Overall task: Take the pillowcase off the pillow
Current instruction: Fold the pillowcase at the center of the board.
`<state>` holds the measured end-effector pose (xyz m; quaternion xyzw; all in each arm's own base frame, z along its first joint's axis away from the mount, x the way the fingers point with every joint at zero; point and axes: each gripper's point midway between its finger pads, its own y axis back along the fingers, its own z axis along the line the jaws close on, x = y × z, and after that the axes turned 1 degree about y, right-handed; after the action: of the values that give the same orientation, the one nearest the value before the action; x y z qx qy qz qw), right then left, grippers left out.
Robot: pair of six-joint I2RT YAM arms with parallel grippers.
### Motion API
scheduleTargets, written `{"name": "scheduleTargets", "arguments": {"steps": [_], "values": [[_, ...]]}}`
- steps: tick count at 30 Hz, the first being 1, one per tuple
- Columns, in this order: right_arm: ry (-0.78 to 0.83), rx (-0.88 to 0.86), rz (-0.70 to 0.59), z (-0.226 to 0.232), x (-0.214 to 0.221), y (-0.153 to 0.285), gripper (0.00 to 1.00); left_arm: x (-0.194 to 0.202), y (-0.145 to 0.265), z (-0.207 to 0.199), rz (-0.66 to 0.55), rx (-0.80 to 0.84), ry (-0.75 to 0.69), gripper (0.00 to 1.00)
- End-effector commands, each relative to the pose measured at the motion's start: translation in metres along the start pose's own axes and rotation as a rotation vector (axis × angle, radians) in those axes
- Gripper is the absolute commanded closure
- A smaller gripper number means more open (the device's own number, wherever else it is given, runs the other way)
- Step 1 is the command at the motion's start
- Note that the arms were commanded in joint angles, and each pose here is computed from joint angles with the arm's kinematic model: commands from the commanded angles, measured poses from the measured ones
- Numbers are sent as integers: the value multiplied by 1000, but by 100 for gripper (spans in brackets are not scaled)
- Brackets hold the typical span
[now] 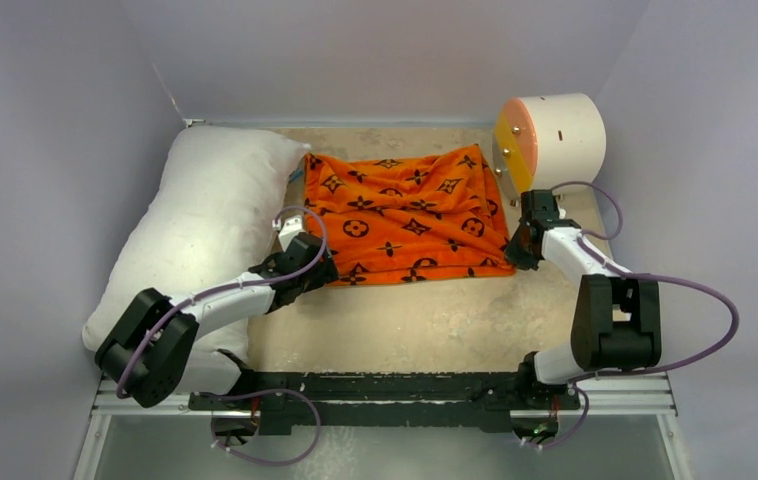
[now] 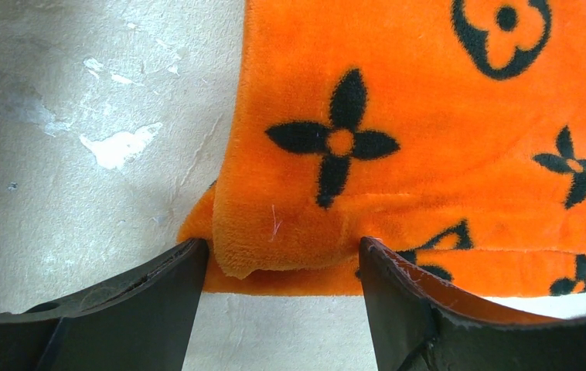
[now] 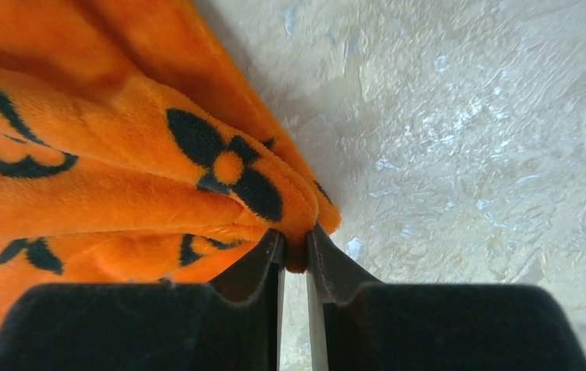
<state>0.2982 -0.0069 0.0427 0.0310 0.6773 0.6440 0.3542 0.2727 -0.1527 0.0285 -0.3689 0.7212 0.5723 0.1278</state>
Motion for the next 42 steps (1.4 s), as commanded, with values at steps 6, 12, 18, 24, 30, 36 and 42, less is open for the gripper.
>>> {"name": "scheduleTargets", "arguments": {"steps": [6, 12, 18, 24, 30, 36, 42], "values": [[22, -36, -10, 4, 0, -4, 85, 6, 12, 42, 26, -171, -44, 30], [39, -46, -12, 6, -1, -6, 86, -23, 23, 31, -70, -127, 26, 39], [44, -55, -7, 7, 0, -6, 87, -33, 21, 16, -116, -64, 83, 39], [51, -65, -4, 9, 0, -6, 88, -41, 14, -6, -120, -1, 103, 40], [54, -67, -2, 10, 1, -6, 88, -37, 5, -16, -93, 20, 113, 51], [56, -69, -2, 11, 1, -6, 89, -49, 11, -9, -128, -7, 111, 59], [59, -74, -2, 12, 1, -6, 90, -67, 18, -3, -150, -17, 116, 79]]}}
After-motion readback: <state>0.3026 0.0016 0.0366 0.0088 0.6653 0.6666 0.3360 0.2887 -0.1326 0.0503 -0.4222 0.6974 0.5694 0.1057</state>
